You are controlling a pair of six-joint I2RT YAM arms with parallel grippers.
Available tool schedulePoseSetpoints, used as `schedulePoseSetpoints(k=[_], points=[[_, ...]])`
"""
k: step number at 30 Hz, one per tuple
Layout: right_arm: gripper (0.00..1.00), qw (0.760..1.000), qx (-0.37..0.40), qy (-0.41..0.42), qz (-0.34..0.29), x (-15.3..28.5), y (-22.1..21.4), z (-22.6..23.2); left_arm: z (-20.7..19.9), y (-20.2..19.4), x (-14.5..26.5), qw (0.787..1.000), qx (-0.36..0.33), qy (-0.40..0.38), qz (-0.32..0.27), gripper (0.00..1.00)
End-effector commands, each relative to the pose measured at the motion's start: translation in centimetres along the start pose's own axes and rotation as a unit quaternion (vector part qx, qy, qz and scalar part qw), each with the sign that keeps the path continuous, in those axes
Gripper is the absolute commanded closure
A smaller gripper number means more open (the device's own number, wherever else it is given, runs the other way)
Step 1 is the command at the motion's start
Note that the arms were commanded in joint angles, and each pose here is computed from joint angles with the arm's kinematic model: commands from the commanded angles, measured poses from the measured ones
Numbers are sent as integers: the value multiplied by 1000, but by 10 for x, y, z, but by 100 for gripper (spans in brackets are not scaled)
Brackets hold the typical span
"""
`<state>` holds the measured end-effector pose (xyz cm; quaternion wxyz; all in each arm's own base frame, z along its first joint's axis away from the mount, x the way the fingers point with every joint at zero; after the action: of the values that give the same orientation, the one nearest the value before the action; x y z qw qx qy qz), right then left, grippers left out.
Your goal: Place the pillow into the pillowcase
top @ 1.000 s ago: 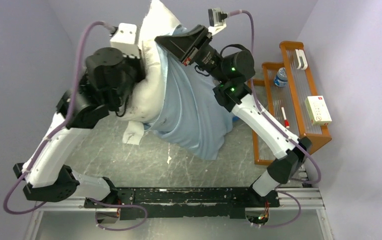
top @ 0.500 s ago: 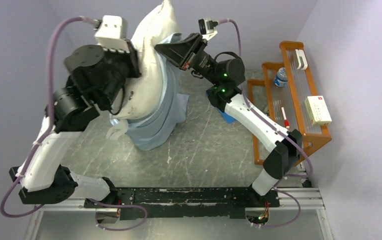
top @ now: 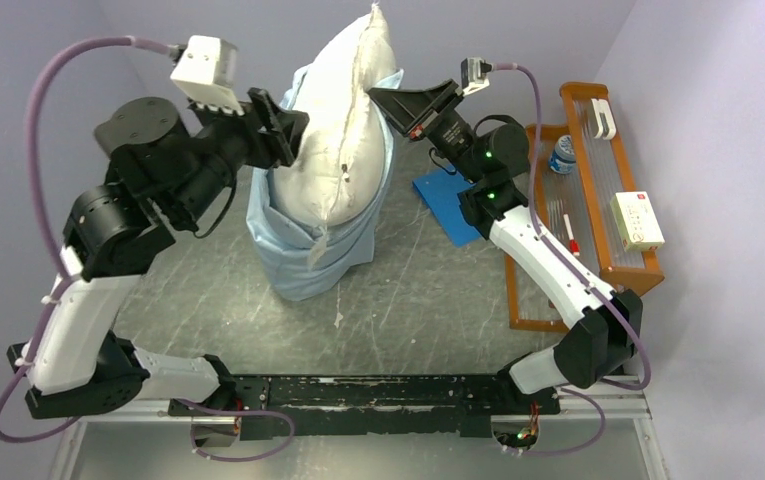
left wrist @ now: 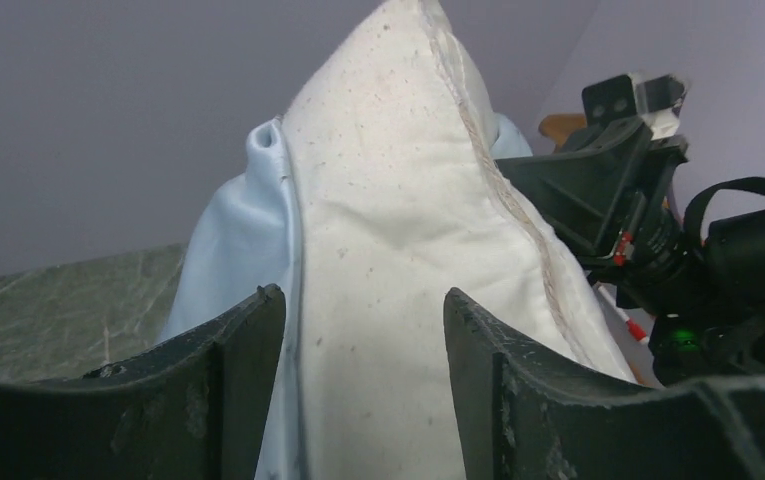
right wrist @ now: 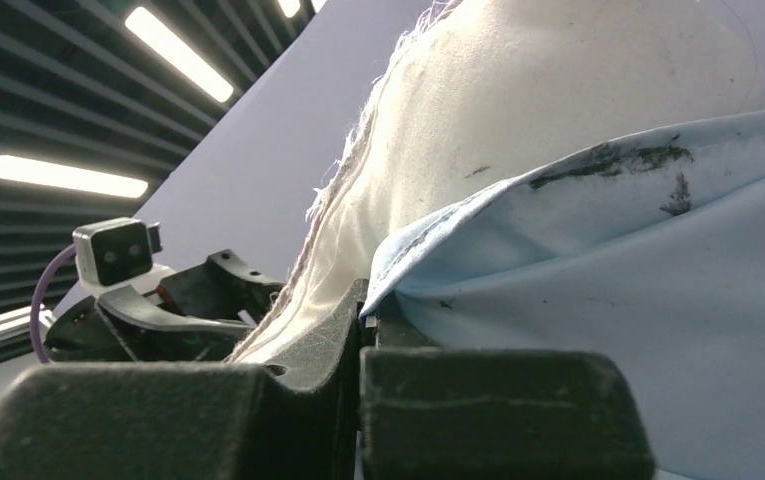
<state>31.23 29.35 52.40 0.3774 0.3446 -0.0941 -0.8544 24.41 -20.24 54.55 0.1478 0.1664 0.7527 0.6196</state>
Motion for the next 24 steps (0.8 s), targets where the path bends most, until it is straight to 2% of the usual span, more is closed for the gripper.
schedulePoseSetpoints(k=[1,4,6,9,16,24], points=[[100,999,11,-34,-3,4,3,-18,13,21,27,999,28,12,-26,36],[100,1000,7,-30,3,4,2,-18,23,26,35,998,36,33,-39,38],[100,1000,5,-27,5,4,2,-17,39,25,37,996,29,76,-43,42],[100,1000,3,-26,4,3,2,-17,58,12,32,990,-5,136,-33,43],[100,1000,2,-23,2,4,3,-14,40,-21,3,992,-35,115,25,41],[100,1000,6,-28,-4,6,5,-14,32,-33,-7,993,-37,100,40,41]])
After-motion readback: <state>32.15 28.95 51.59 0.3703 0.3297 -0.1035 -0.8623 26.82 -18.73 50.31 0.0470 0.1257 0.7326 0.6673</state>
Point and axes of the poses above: each gripper's point midway between its finger pads, its own x axis back along the fingers, its own z axis along the line the jaws close on, y = z × x, the point moved 1 cm from there along x, back along the fingers, and after that the axes turned 2 degrees about -x, right-handed, at the moved point
